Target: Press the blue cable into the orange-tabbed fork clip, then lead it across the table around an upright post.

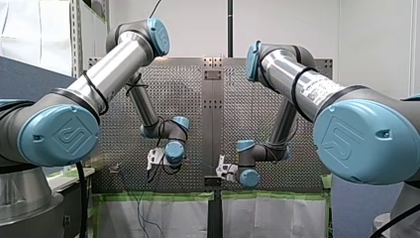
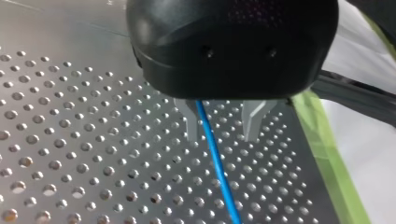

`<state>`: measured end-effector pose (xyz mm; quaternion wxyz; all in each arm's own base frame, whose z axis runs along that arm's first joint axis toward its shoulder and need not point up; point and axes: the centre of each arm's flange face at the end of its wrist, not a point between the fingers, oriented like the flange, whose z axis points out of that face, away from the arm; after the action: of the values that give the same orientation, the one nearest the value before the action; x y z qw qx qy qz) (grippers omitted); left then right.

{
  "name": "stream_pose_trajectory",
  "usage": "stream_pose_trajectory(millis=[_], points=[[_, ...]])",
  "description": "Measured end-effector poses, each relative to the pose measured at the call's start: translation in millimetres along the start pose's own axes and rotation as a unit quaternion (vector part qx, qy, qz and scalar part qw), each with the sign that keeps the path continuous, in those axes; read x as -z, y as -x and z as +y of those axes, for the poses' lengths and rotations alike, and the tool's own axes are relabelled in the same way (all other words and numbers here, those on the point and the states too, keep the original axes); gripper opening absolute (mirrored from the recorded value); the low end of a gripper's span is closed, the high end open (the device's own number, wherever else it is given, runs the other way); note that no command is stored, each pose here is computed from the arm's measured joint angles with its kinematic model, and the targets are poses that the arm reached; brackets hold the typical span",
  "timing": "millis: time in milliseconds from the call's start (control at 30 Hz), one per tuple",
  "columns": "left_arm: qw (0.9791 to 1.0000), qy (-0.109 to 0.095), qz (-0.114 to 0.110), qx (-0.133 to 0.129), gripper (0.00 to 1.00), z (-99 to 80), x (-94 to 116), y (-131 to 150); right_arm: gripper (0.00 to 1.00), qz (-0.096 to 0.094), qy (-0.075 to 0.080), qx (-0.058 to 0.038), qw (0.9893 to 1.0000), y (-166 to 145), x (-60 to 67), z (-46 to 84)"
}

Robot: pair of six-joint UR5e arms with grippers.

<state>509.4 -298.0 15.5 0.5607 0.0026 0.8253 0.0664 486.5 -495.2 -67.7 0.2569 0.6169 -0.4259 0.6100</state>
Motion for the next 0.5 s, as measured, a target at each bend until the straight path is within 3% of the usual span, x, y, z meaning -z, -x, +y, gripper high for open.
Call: stream_pose_trajectory(millis=[200, 500], points=[[0.9998, -0.006, -0.010, 0.016, 0.47, -6.9, -5.0, 9.7, 0.00, -0.003, 0.001, 0.0003, 1.0000, 0.7, 0.7, -0.3], [0.9998, 0.001, -0.011, 0.018, 0.44, -6.8, -8.1, 15.2, 0.00, -0.003, 0.001, 0.0003, 1.0000, 0.8, 0.9, -0.4]])
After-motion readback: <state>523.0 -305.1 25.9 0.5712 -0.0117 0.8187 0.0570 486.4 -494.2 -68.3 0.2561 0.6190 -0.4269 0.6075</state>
